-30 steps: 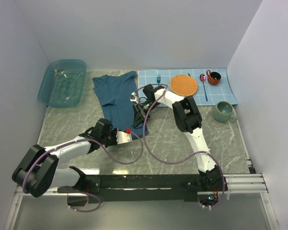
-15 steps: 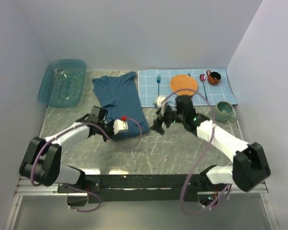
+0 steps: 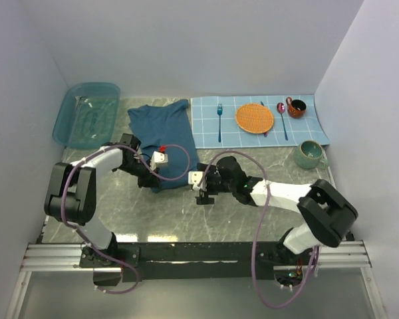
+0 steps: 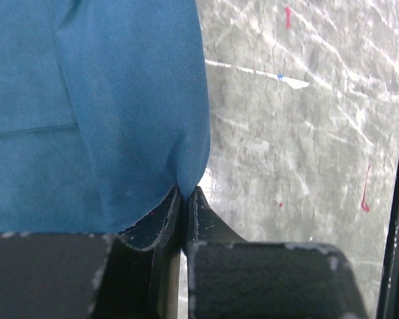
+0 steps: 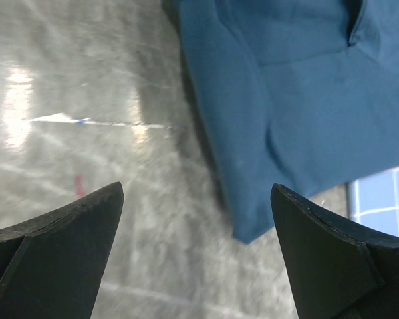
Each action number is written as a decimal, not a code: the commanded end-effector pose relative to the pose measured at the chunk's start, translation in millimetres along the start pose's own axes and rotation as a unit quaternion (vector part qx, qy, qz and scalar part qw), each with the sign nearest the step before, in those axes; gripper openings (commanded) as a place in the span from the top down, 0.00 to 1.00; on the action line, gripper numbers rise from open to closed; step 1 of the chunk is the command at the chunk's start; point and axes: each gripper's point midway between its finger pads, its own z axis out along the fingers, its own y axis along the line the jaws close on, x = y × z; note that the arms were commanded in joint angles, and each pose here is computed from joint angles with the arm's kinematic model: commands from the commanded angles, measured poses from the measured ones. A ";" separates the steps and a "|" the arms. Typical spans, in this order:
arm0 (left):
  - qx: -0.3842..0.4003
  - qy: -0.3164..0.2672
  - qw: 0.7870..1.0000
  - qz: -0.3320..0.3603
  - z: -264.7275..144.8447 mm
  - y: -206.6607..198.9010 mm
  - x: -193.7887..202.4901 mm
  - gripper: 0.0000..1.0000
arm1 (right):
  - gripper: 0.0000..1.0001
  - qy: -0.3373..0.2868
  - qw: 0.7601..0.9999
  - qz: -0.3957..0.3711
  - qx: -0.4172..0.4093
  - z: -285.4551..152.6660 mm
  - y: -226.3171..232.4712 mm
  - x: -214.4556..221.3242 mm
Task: Roll the t-shirts
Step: Roll the T-shirt to the center of the board.
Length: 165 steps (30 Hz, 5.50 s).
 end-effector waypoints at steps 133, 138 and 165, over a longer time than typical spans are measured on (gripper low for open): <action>-0.163 0.051 0.945 0.279 17.5 -36.5 -2.0 0.34 | 0.98 0.161 0.777 0.447 -0.413 72.2 13.5 55.1; -0.175 0.093 0.939 0.280 24.3 -28.8 20.1 0.35 | 0.98 0.164 0.775 0.445 -0.417 70.3 18.1 56.4; 0.005 -0.013 1.000 0.010 18.4 -47.1 -43.8 0.99 | 0.01 -0.017 0.987 0.111 0.117 -57.6 -79.6 -9.9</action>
